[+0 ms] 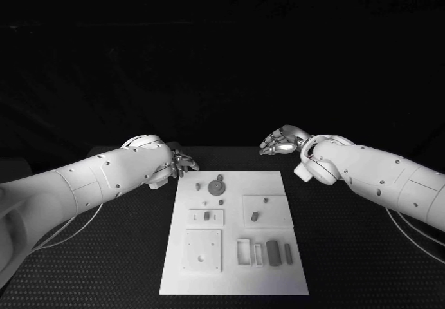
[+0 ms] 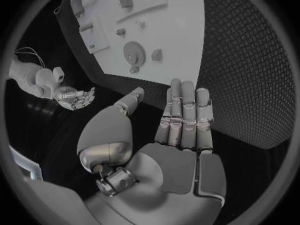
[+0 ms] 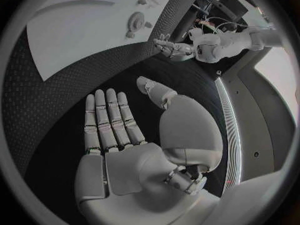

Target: Assemble the parts on the task board

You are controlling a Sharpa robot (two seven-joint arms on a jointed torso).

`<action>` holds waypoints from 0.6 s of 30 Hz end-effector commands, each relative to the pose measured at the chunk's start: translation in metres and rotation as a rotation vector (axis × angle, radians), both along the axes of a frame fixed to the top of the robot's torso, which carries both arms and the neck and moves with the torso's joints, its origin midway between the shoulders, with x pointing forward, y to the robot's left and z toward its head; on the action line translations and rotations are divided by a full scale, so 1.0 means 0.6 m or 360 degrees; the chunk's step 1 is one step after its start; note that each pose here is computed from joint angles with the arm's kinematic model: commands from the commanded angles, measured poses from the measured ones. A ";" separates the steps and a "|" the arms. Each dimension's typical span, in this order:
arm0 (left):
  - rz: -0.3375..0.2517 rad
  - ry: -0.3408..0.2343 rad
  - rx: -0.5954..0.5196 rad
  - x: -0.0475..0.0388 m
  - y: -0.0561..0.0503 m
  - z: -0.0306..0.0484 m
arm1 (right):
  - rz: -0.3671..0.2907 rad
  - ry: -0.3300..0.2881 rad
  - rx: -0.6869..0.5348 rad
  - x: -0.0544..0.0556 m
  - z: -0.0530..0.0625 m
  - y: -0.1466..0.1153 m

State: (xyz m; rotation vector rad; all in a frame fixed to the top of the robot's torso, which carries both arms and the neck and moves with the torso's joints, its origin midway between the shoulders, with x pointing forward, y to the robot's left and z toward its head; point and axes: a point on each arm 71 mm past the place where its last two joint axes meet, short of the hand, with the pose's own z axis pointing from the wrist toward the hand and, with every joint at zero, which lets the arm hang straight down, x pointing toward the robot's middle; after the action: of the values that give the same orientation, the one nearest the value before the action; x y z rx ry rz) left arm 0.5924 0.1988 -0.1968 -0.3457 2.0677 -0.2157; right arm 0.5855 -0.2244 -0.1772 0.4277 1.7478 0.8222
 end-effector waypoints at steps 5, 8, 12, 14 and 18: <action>-0.0068 0.0070 0.0007 0.001 -0.010 -0.024 | 0.0011 -0.0022 0.0004 0.000 0.000 0.003; -0.0075 0.0098 0.0011 -0.001 -0.012 -0.033 | 0.0009 -0.0027 0.0006 0.000 0.001 0.003; -0.0085 0.0127 0.0006 -0.003 -0.015 -0.042 | 0.0013 -0.0028 0.0008 0.000 0.001 0.005; -0.0089 0.0139 0.0001 -0.003 -0.017 -0.046 | 0.0014 -0.0027 0.0007 -0.001 0.001 0.005; -0.0090 0.0157 -0.0019 -0.005 -0.019 -0.050 | 0.0016 -0.0025 0.0007 -0.001 0.001 0.006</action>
State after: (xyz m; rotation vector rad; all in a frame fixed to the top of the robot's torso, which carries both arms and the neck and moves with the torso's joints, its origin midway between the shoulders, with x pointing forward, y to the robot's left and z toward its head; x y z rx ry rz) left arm 0.5906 0.1912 -0.2254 -0.3250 2.1478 -0.2150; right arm 0.5854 -0.2222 -0.1775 0.4268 1.7421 0.8260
